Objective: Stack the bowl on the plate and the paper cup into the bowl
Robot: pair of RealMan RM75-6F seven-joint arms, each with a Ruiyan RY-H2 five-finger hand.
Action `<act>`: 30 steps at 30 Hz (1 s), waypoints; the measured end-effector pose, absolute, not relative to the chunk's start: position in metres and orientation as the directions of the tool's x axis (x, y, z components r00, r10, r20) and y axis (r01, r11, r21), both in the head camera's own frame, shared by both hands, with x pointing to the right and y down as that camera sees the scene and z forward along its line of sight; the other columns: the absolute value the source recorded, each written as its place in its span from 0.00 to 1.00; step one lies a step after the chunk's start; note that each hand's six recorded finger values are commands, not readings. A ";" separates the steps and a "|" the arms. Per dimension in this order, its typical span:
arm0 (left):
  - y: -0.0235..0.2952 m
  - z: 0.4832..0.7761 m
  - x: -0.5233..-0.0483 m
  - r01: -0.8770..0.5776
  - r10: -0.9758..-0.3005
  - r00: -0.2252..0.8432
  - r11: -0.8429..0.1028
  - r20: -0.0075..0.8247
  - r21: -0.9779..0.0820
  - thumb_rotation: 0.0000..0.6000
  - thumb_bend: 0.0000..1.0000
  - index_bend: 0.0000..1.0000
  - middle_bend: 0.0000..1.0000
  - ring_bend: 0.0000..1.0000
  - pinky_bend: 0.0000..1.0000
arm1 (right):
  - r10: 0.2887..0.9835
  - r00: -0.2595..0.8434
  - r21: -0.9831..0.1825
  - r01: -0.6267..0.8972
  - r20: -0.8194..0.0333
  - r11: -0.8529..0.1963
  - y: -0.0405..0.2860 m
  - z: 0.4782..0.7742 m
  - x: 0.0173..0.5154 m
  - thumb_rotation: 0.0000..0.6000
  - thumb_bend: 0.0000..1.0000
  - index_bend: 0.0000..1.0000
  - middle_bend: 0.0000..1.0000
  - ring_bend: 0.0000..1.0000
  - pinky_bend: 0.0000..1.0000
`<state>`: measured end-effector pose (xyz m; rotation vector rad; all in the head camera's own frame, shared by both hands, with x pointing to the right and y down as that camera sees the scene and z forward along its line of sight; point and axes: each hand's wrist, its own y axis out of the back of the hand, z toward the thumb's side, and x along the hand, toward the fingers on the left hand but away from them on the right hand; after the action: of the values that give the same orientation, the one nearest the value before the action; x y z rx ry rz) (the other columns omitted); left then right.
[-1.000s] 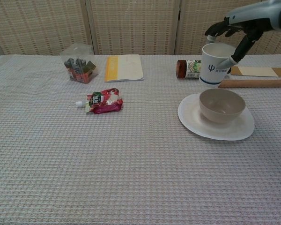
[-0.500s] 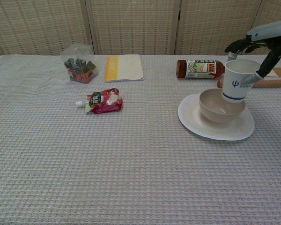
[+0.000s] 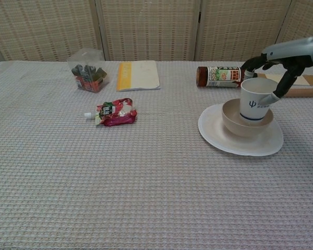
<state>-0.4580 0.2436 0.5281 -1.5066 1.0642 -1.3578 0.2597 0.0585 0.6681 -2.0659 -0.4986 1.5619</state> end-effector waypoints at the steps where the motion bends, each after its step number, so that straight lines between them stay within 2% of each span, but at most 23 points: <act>1: 0.243 0.527 -0.459 -0.062 -0.954 0.057 -0.298 0.295 -0.953 1.00 0.25 0.07 0.00 0.00 0.16 | 0.563 0.275 -0.589 -0.012 -0.779 -0.808 0.059 0.670 0.259 1.00 0.28 0.40 0.00 0.00 0.00; 23: 0.242 0.525 -0.462 -0.069 -0.956 0.049 -0.291 0.288 -0.954 1.00 0.25 0.07 0.00 0.00 0.16 | 0.564 0.248 -0.587 -0.027 -0.788 -0.809 0.059 0.699 0.258 1.00 0.28 0.38 0.00 0.00 0.00; 27: 0.242 0.525 -0.462 -0.068 -0.956 0.049 -0.292 0.289 -0.954 1.00 0.25 0.09 0.00 0.00 0.16 | 0.560 0.244 -0.583 -0.025 -0.791 -0.812 0.059 0.702 0.259 1.00 0.28 0.33 0.00 0.00 0.00; 29: 0.242 0.526 -0.462 -0.068 -0.956 0.048 -0.293 0.290 -0.954 1.00 0.25 0.10 0.00 0.00 0.16 | 0.557 0.242 -0.579 -0.024 -0.794 -0.815 0.060 0.704 0.260 1.00 0.28 0.27 0.00 0.00 0.00; 30: 0.242 0.526 -0.462 -0.067 -0.956 0.049 -0.293 0.290 -0.954 1.00 0.25 0.10 0.00 0.00 0.16 | 0.553 0.241 -0.574 -0.023 -0.798 -0.818 0.060 0.704 0.260 1.00 0.27 0.21 0.00 0.00 0.00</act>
<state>-0.4625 0.2424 0.5257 -1.4991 1.0797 -1.3589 0.2600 0.0602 0.7044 -2.0454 -0.4829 1.6117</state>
